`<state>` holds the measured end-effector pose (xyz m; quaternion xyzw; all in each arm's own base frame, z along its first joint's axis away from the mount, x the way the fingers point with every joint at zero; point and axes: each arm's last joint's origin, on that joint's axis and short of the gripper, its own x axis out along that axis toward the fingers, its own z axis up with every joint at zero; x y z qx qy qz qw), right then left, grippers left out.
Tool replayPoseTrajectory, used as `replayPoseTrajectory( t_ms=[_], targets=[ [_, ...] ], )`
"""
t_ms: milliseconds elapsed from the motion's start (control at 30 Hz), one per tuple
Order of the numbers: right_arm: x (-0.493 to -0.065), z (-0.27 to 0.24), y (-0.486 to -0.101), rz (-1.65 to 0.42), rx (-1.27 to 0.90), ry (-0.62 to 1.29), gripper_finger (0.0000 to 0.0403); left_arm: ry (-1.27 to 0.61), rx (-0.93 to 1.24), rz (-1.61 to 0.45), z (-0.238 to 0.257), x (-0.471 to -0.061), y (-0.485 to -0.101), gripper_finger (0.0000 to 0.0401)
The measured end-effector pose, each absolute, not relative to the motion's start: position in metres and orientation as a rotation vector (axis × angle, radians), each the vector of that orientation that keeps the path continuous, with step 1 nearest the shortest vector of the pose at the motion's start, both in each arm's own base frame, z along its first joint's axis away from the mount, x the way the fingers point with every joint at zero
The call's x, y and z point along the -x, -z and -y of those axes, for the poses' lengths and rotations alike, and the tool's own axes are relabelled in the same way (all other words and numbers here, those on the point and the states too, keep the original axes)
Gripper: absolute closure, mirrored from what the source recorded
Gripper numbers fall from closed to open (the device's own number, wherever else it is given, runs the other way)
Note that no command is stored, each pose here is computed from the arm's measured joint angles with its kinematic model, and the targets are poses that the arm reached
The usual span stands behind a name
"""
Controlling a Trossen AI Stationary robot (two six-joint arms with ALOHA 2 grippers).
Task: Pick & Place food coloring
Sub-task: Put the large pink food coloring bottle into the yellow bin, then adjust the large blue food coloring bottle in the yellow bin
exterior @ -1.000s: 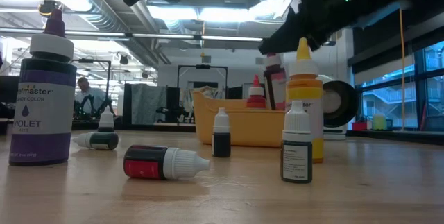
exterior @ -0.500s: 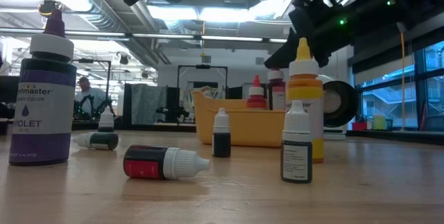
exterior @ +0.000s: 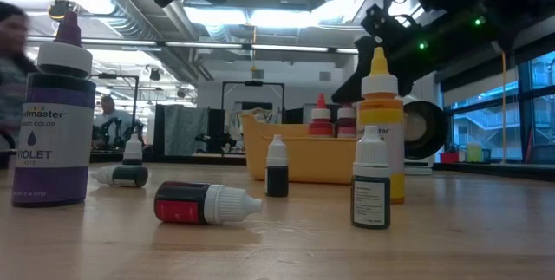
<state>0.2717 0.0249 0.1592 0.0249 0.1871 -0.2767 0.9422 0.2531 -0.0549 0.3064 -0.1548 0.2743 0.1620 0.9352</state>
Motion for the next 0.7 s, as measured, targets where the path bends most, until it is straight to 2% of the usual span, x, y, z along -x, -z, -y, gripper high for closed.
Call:
replayPoseTrajectory(
  t_ms=[367,700],
  targets=[
    [-0.274,-0.025,-0.159,-0.385,-0.041,0.562,0.0330,-0.332,0.316,-0.561,0.055,-0.253,-0.306,0.0287],
    [-0.290,-0.028,-0.182,-0.342,0.037,0.513,0.0330,-0.331,0.317,-0.562,0.055,-0.253,-0.306,0.0287]
  ],
)
